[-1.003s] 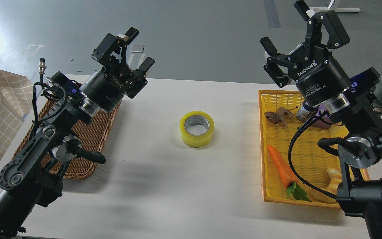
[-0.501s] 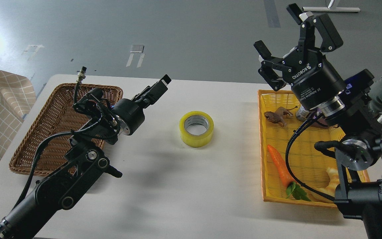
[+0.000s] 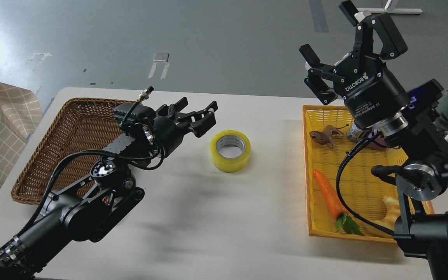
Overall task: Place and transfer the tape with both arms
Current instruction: 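Reach the left gripper toward the tape roll on the table, then close the left gripper on the rim of the tape roll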
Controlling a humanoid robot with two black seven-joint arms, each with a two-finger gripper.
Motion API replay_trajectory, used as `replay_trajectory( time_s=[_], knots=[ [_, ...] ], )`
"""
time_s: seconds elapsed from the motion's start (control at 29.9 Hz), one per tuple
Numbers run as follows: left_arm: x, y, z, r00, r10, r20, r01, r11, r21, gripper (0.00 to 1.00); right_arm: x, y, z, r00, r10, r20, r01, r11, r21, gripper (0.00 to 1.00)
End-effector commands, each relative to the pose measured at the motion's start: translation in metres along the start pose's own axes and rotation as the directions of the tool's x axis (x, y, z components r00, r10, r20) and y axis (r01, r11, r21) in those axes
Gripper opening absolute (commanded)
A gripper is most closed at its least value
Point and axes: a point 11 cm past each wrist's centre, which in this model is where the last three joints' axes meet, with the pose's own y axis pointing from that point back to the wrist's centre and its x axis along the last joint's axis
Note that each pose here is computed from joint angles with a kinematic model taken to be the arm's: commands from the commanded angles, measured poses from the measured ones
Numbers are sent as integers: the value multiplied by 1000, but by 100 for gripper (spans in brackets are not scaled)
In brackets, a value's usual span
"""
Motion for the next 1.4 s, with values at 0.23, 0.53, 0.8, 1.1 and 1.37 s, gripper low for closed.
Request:
replay_trajectory(
  time_s=[0.23,0.53,0.8,1.1,1.37],
  knots=[
    [-28,-17,12,986,-122,112,127,991,-39,98,2,2,-1,1000,9,1,-9,1000,5,100],
    [-39,-32,21,984,-147,101,150,989,-21,98,5,3,-4,1000,21,-4,-20,1000,14,100],
    [-55,-35,2,966,-212,150,205,977,62,98,6,3,-5,1000,29,-5,-29,999,18,100],
    [-72,-37,9,963,-238,126,231,971,65,98,8,3,-6,999,33,-7,-33,999,17,100],
    [-86,-38,14,960,-260,102,254,965,65,98,9,8,-3,999,41,-2,-41,999,10,100]
  ],
)
